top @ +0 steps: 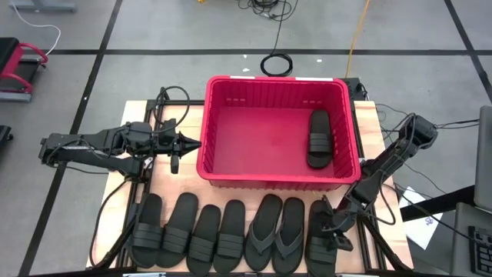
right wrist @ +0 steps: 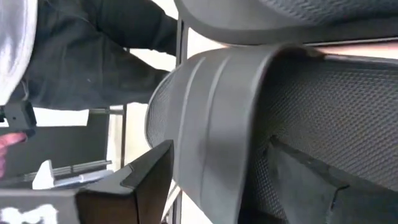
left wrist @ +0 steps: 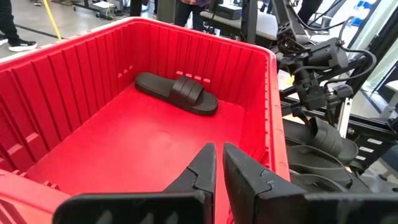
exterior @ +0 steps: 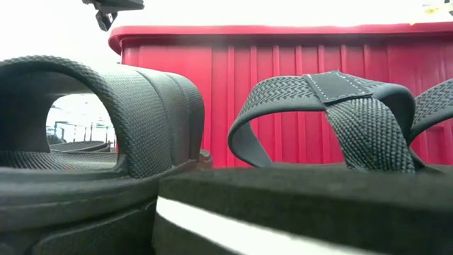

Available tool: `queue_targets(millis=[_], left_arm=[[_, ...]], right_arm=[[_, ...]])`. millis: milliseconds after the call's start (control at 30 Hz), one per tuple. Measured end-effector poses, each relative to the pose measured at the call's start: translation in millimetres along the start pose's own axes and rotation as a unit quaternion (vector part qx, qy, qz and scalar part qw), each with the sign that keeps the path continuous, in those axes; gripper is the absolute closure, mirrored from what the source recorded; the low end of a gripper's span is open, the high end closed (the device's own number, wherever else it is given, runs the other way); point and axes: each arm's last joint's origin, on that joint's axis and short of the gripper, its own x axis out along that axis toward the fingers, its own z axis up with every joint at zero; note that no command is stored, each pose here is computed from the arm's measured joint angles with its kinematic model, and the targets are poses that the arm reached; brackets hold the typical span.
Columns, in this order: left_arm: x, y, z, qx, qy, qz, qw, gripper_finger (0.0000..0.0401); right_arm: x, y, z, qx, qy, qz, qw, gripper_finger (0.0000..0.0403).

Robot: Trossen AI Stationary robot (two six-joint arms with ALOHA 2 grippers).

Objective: Pick and place slides into bin
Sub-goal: Put the black slide into the red container

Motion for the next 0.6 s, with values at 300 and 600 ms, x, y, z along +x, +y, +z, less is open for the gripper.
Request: queue_targets(millis=[300,600], left_arm=[[0.1,0.1,0.0,0.003,0.000,0.001,1.000,0.0375],[0.1,0.1,0.0,0.003,0.000,0.002,1.000,0.0375]], right_arm=[[1.7,3.1,-5.5,-0.015,-0.010,-0.009,1.000,0.0215],[2.8,15.4,-6.8,-0.012,-0.021,0.043,0.999,0.0375]])
